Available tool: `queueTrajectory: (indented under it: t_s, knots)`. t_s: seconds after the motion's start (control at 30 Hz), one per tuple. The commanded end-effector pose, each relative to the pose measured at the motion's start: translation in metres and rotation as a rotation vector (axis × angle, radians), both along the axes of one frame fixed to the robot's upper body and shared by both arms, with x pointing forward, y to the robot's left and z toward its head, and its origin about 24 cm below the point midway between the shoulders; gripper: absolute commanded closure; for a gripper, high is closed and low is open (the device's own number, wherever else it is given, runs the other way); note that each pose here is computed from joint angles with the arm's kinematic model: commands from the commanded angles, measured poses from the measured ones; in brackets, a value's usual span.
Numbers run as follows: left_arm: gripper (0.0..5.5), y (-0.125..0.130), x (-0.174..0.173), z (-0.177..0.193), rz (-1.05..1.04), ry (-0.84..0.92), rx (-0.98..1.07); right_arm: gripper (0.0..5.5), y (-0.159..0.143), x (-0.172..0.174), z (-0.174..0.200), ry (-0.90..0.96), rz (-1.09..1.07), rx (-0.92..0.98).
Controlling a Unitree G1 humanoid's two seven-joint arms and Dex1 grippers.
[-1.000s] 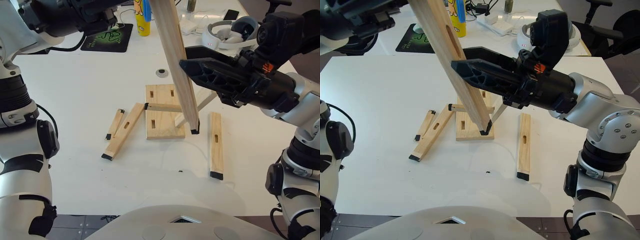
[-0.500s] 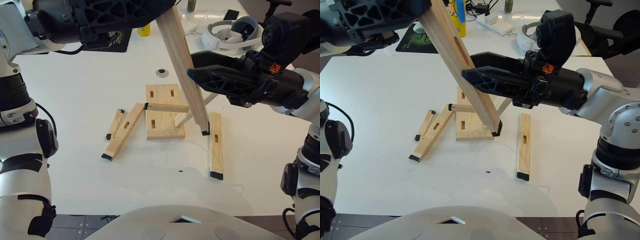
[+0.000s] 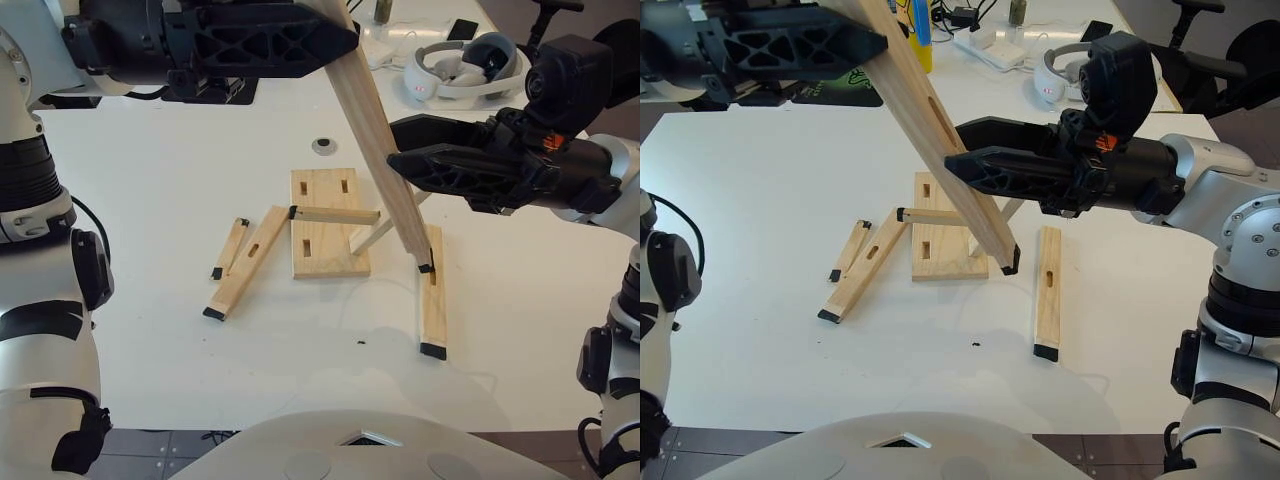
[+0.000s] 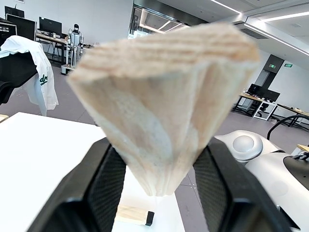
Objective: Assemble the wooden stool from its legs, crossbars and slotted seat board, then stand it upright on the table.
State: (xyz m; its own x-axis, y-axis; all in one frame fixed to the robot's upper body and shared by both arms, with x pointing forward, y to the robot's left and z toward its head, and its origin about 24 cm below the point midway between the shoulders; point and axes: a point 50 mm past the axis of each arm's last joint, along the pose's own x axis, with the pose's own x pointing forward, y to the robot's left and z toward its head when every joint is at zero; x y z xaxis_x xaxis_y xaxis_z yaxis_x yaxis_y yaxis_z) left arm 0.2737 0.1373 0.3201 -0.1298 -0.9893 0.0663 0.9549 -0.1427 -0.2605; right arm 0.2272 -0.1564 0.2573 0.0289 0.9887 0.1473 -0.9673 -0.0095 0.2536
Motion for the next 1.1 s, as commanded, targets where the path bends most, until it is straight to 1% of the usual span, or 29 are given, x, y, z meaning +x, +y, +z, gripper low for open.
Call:
queueTrajectory:
  t_s: [0.03,0.07,0.1,0.37,0.4,0.5,0.53,0.6,0.63,0.67,0.7,0.73,0.77,0.8,0.83,0.87,0.9,0.93,1.03,1.1]
  knots:
    - [3.47,0.003,-0.005,0.008,-0.010,-0.031,-0.005,3.42,-0.005,0.000,-0.001,-0.008,-0.033,-0.034]
    - [3.47,0.003,-0.006,0.008,-0.010,-0.032,-0.006,3.42,-0.006,0.001,-0.001,-0.006,-0.038,-0.037]
    - [3.47,0.004,-0.007,0.008,-0.011,-0.031,-0.009,3.13,-0.008,0.000,-0.002,-0.005,-0.050,-0.037]
    - [3.47,0.011,-0.012,0.008,0.009,-0.026,-0.027,1.94,-0.026,-0.001,0.000,-0.013,-0.132,-0.018]
    - [3.47,0.011,-0.012,0.008,0.010,-0.025,-0.027,1.86,-0.027,-0.001,0.001,-0.015,-0.140,-0.016]
    - [3.47,0.019,-0.014,0.011,0.047,-0.036,-0.024,1.42,-0.045,-0.003,0.010,-0.041,-0.218,0.018]
    - [3.47,0.026,-0.015,0.011,0.074,-0.039,-0.017,1.19,-0.059,-0.004,0.012,-0.039,-0.277,0.040]
    - [3.47,0.033,-0.017,0.011,0.101,-0.042,-0.008,0.88,-0.075,-0.008,0.013,-0.034,-0.340,0.062]
    - [3.47,0.040,-0.020,0.013,0.124,-0.049,0.000,1.10,-0.089,-0.017,0.002,-0.002,-0.398,0.035]
    - [3.47,0.043,-0.021,0.014,0.137,-0.053,0.004,1.16,-0.097,-0.024,-0.006,0.023,-0.432,0.008]
    - [3.47,0.050,-0.025,0.018,0.172,-0.072,0.013,1.30,-0.106,-0.039,-0.029,0.117,-0.462,-0.039]
    - [3.47,0.055,-0.028,0.021,0.196,-0.085,0.019,1.42,-0.112,-0.052,-0.044,0.185,-0.479,-0.072]
    - [3.47,0.060,-0.033,0.027,0.218,-0.112,0.024,1.59,-0.109,-0.065,-0.073,0.297,-0.465,-0.124]
    - [3.47,0.063,-0.036,0.032,0.231,-0.131,0.027,1.80,-0.106,-0.076,-0.091,0.371,-0.449,-0.156]
    - [3.47,0.064,-0.038,0.034,0.235,-0.142,0.029,1.99,-0.104,-0.083,-0.100,0.403,-0.435,-0.173]
    - [3.47,0.066,-0.041,0.039,0.243,-0.158,0.032,2.09,-0.093,-0.088,-0.122,0.468,-0.424,-0.213]
    - [3.47,0.067,-0.042,0.042,0.247,-0.167,0.033,2.24,-0.085,-0.092,-0.135,0.497,-0.417,-0.237]
    - [3.47,0.071,-0.040,0.042,0.263,-0.159,0.056,2.36,-0.067,-0.098,-0.150,0.528,-0.417,-0.239]
    - [3.47,0.076,-0.039,0.038,0.272,-0.131,0.108,2.89,-0.036,-0.108,-0.165,0.527,-0.445,-0.227]
    - [3.47,0.078,-0.040,0.033,0.259,-0.112,0.148,3.16,-0.018,-0.106,-0.172,0.480,-0.497,-0.246]
